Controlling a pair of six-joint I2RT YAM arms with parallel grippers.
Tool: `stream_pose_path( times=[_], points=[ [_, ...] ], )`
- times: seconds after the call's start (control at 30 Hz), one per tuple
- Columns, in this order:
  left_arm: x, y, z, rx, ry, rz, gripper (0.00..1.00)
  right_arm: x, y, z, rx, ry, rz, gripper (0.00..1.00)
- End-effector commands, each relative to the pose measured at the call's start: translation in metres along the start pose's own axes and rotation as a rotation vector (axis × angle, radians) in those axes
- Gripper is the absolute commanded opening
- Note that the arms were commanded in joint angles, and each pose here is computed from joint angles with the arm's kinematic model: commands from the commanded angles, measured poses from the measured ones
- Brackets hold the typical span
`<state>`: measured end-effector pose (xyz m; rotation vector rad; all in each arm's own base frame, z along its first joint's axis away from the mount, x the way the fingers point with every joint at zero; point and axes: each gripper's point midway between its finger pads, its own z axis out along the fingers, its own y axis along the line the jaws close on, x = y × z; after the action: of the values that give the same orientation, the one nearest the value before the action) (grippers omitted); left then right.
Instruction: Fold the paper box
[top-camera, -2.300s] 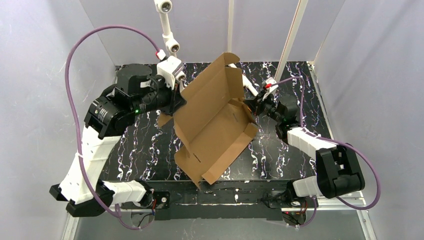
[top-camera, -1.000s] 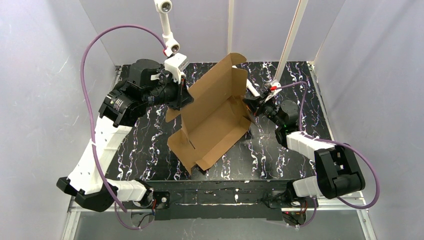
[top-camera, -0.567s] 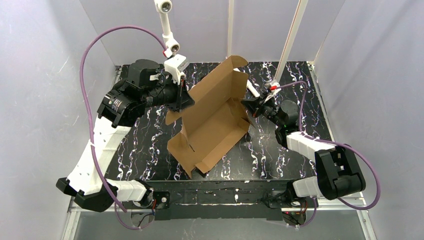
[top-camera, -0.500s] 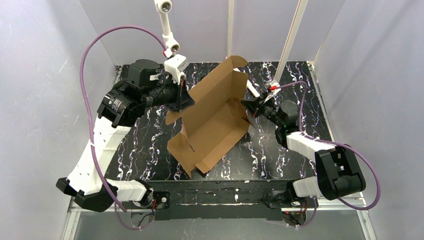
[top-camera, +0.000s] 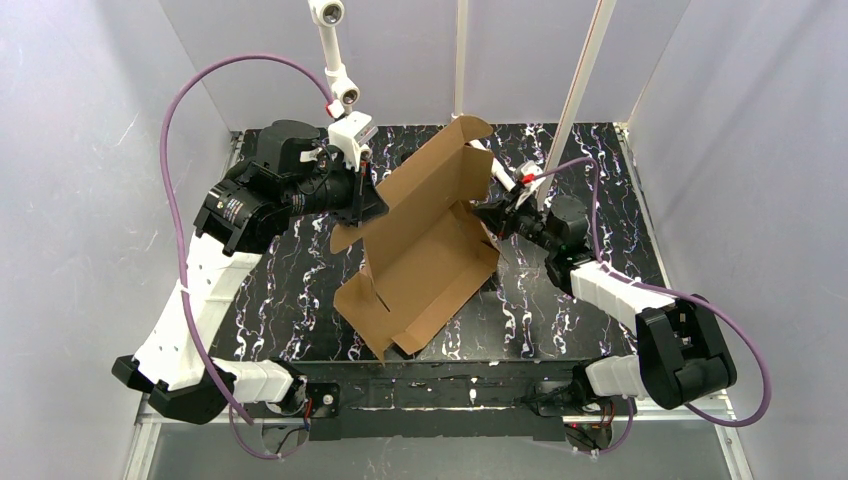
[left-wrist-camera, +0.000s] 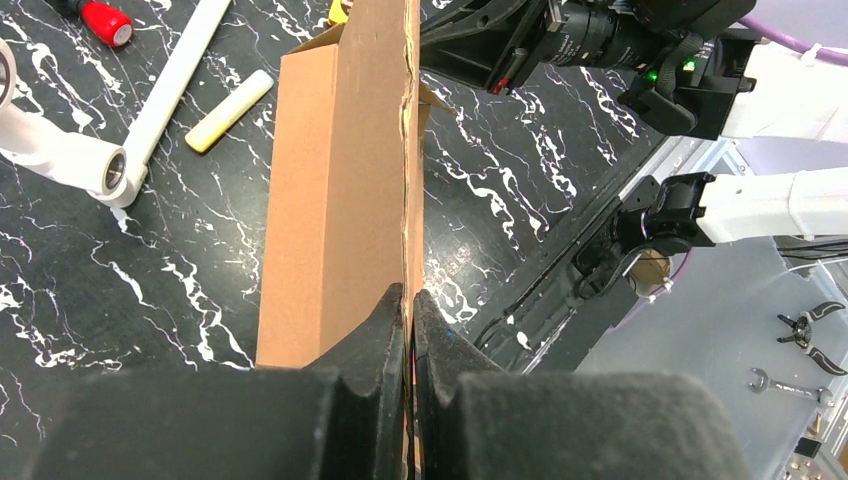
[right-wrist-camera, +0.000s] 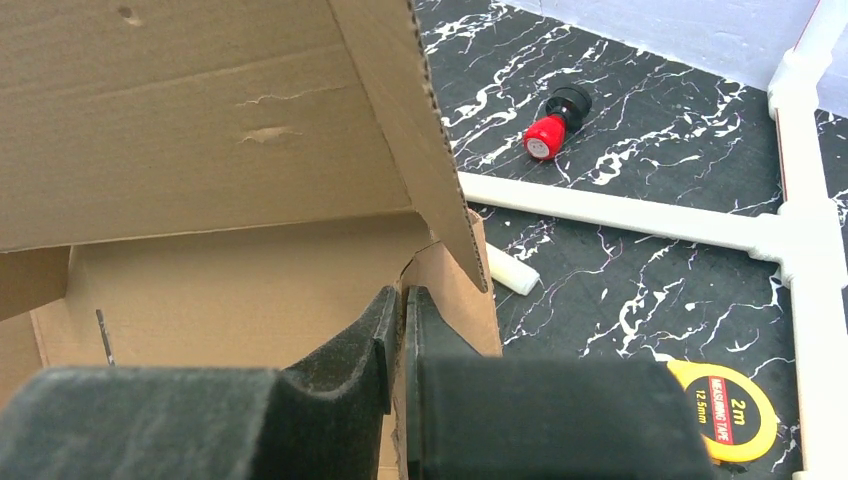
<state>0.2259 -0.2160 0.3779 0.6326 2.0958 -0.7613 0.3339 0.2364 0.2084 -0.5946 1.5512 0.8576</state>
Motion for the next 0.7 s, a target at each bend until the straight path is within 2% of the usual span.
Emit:
stream_pose_path(
  times=[0.0,0.2,0.33,0.5,0.67],
  points=[
    [-0.001,-0.003,-0.012,0.004,-0.009,0.003,0.0,0.0,0.014,0.002,-0.061,0.038,-0.045,0.15],
    [0.003,0.0,-0.012,-0.004,0.024,0.041,0.0,-0.012,0.017,0.007,-0.081,0.06,-0.106,0.18],
    [0.005,0.004,-0.01,-0.017,0.037,0.054,0.0,-0.006,0.02,0.005,-0.1,0.093,-0.12,0.29],
    [0.007,0.008,-0.01,-0.038,0.037,0.069,0.0,0.004,0.021,0.001,-0.131,0.143,-0.168,0.34],
    [0.011,0.014,-0.01,-0.059,0.045,0.091,0.0,-0.009,0.027,-0.009,-0.213,0.17,-0.206,0.44]
  ],
)
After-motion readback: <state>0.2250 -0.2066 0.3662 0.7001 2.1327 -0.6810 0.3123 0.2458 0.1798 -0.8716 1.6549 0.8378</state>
